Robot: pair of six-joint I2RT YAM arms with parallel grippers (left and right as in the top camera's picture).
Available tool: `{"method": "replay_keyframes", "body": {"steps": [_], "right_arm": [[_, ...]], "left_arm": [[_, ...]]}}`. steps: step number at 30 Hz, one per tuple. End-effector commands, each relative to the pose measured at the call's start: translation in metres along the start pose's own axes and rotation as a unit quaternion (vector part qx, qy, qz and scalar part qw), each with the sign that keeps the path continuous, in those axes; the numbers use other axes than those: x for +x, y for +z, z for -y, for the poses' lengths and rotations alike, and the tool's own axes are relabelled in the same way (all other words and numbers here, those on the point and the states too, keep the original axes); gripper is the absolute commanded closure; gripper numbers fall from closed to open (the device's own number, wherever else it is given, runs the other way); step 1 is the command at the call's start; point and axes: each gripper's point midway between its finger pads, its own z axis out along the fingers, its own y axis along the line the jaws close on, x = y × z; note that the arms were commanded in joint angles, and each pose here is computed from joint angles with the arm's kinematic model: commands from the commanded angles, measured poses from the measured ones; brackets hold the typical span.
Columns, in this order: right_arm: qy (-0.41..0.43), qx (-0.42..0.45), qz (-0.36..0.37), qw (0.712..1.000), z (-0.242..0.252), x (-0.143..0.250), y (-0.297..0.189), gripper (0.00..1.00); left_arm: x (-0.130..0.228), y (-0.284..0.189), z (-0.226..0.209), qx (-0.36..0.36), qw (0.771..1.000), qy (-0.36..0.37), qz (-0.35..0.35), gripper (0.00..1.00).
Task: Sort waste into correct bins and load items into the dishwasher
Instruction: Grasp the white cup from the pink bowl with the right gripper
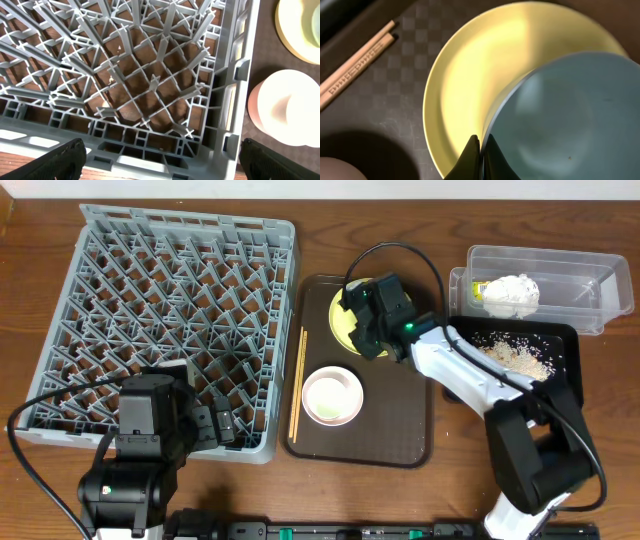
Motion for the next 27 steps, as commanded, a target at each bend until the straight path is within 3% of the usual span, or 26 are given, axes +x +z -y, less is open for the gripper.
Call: {"method": "replay_keyframes", "body": {"steps": [1,5,7,11,15,17,19,25,27], "right_arm": [[0.0,-0.019,0.015,1.0,-0.012,-0.012,-0.003,0.85],[0.007,-0.039,0.028,0.999,-0.019,-0.021,-0.022,0.62],[0.01,-0.043,0.036,0.998,-0.02,-0.026,-0.036,0.61],[0.009,-0.102,0.068,0.992,-0.042,-0.038,-0.092,0.41],[0.078,-0.164,0.045,0.982,-0.073,-0.03,-0.117,0.36],[0.089,-0.176,0.006,0.98,-0.092,-0.012,-0.105,0.41],[0.092,-0.174,-0.03,0.98,-0.105,0.008,-0.091,0.57],[0.121,-0.121,-0.104,0.98,-0.107,0.054,-0.057,0.65],[0.13,-0.116,-0.125,0.977,-0.108,0.064,-0.047,0.8]], "left_arm": [[-0.005,-0.004,0.001,0.002,1.0,-0.001,0.007,0.02],[-0.005,-0.004,0.001,0.002,1.0,-0.001,0.007,0.02],[-0.005,-0.004,0.001,0.002,1.0,-0.001,0.007,0.02],[-0.005,-0.004,0.001,0.002,1.0,-0.001,0.007,0.02],[-0.005,-0.004,0.001,0.002,1.0,-0.001,0.007,0.02],[-0.005,-0.004,0.001,0.002,1.0,-0.001,0.007,0.02],[-0.005,-0.004,0.001,0.002,1.0,-0.001,0.007,0.02],[-0.005,-0.004,0.001,0.002,1.0,-0.001,0.007,0.02],[-0.005,-0.004,0.001,0.002,1.0,-0.001,0.007,0.02]]}}
